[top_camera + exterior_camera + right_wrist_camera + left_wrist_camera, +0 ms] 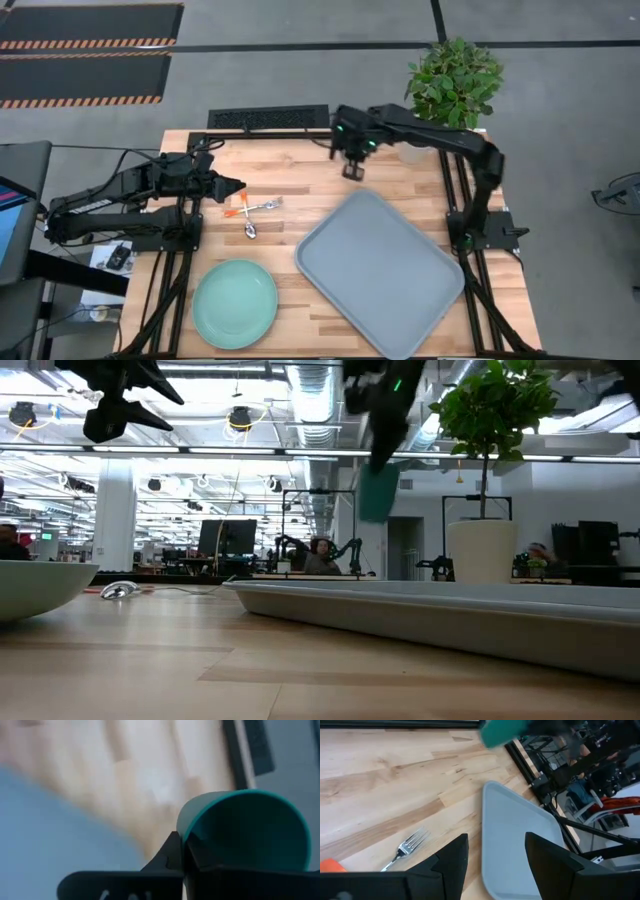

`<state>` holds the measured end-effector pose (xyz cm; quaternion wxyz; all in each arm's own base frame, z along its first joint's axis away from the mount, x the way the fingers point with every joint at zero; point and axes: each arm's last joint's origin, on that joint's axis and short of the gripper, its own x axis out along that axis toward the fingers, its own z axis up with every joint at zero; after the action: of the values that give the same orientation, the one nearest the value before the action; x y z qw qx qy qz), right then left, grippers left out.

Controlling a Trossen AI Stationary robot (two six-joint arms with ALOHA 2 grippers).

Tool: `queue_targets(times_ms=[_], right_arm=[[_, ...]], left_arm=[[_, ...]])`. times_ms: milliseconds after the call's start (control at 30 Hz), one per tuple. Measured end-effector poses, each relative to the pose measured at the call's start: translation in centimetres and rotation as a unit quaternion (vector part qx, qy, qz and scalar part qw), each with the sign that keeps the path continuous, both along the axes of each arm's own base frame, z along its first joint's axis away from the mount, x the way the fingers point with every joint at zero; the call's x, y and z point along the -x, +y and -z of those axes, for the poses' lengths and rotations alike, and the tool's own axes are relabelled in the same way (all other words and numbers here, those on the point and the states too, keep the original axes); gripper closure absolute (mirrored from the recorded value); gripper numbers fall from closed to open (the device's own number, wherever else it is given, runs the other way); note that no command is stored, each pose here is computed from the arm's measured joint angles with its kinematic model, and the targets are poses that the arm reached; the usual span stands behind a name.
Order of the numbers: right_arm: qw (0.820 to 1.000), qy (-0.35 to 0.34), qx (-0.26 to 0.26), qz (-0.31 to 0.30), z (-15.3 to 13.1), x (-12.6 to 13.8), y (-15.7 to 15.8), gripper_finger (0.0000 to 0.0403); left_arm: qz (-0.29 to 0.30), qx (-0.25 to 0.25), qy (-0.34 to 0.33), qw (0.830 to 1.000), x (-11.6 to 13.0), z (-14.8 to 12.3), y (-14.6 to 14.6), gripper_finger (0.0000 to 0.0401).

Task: Pick and place plate/cup/fork/spoon on tray
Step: Put the green cup on the blue tray

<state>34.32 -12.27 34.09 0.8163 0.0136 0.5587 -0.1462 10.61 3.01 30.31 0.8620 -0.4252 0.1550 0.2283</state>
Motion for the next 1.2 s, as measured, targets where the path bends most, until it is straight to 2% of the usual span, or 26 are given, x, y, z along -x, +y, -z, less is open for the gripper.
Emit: queue_targets(times_ms=[133, 267, 433, 600, 833, 1200], right_arm=[[0.998, 0.015, -0.047, 0.028, -2.6, 2.5, 5.8, 0.04], [0.994, 0.006, -0.089, 0.068, -3.2, 4.9, 12.1, 0.04], [0.978, 0.027, -0.132, 0.159, -0.6, 9.1, 18.3, 0.04], [0.95, 0.046, -0.157, 0.267, 3.1, 14.1, 23.0, 0.0399], [0.931, 0.064, -0.142, 0.33, 7.2, 18.4, 26.9, 0.0398], [0.918, 0.05, -0.149, 0.363, 10.7, 21.0, 29.2, 0.0396]], left_arm=[[0.007, 0.004, -0.001, 1.0, 0.0, 0.0, 0.0, 0.0217], [0.01, 0.006, -0.002, 1.0, 0.0, 0.0, -0.1, 0.0217], [0.007, 0.011, -0.003, 1.0, 0.0, 0.0, -0.1, 0.0217], [0.003, 0.014, -0.004, 1.0, 0.0, 0.0, -0.1, 0.0217], [0.0, 0.013, -0.002, 1.0, -0.1, 0.0, 0.0, 0.0217], [-0.02, 0.004, 0.008, 1.0, 0.0, 0.2, 0.1, 0.0217]])
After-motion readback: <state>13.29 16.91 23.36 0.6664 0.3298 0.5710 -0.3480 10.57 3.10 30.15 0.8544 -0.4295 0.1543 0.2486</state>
